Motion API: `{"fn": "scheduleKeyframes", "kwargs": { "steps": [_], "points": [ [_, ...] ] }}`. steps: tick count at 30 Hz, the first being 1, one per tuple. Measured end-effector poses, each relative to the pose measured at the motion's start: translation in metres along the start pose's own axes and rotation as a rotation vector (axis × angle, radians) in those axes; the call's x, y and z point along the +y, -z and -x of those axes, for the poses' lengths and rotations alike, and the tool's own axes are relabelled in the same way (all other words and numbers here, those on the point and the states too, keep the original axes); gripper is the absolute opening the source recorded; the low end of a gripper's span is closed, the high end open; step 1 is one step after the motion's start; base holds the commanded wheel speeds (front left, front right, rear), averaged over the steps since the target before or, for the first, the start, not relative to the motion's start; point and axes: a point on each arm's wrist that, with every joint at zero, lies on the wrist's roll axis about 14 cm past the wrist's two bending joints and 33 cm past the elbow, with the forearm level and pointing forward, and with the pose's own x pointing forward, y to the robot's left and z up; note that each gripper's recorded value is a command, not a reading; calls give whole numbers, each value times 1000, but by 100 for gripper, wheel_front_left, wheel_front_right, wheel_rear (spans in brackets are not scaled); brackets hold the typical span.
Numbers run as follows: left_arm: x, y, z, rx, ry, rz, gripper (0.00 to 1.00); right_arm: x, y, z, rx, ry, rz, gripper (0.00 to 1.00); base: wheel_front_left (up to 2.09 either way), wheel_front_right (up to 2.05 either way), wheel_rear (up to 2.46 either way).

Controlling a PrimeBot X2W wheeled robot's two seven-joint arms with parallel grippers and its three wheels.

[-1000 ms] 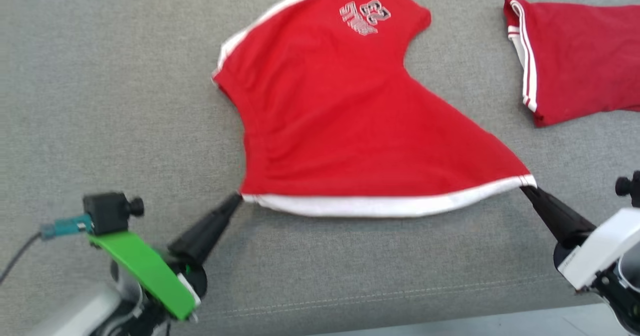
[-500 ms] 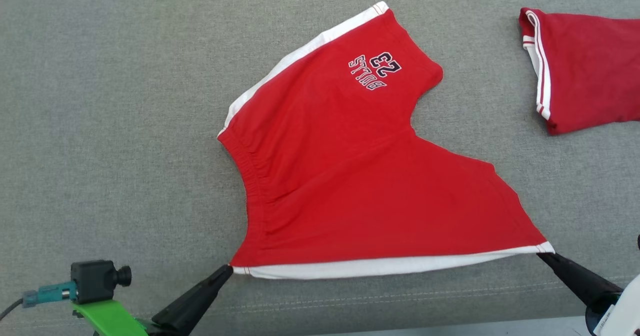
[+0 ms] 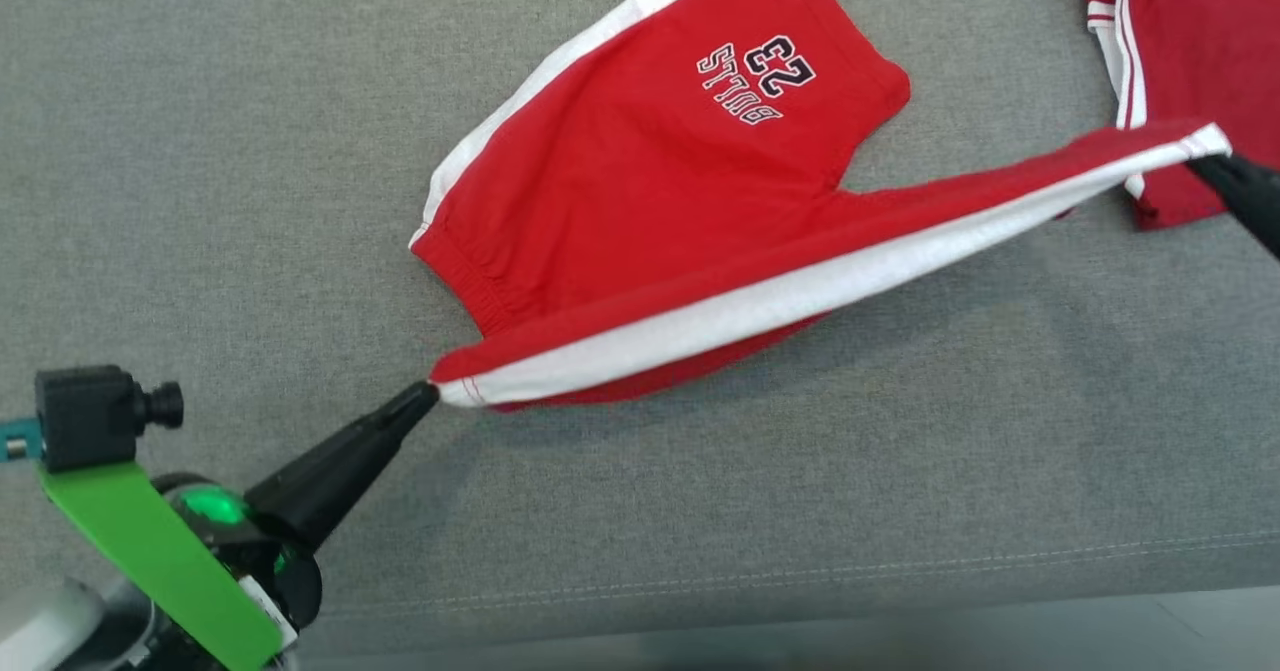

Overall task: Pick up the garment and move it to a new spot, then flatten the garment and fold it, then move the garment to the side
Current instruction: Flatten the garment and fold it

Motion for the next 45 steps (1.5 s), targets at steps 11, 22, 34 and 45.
{"fn": "scheduleKeyframes", "kwargs": {
  "steps": [11, 22, 34, 45],
  "points": [
    [11, -58, -43, 9, 25, 6, 0, -20, -42, -70, 8, -44, -16, 0, 0, 0, 0],
    [56, -99, -74, -15, -54, 32, 0, -42, -44, -152, 48, -87, 57, 0, 0, 0, 0],
    [120, -96, -88, -12, -184, 112, 0, -51, -7, -250, 52, -122, 99, 0, 0, 0, 0],
    [141, -94, -81, -13, -241, 124, 0, -28, 25, -296, 107, -152, 102, 0, 0, 0, 0]
  ]
}}
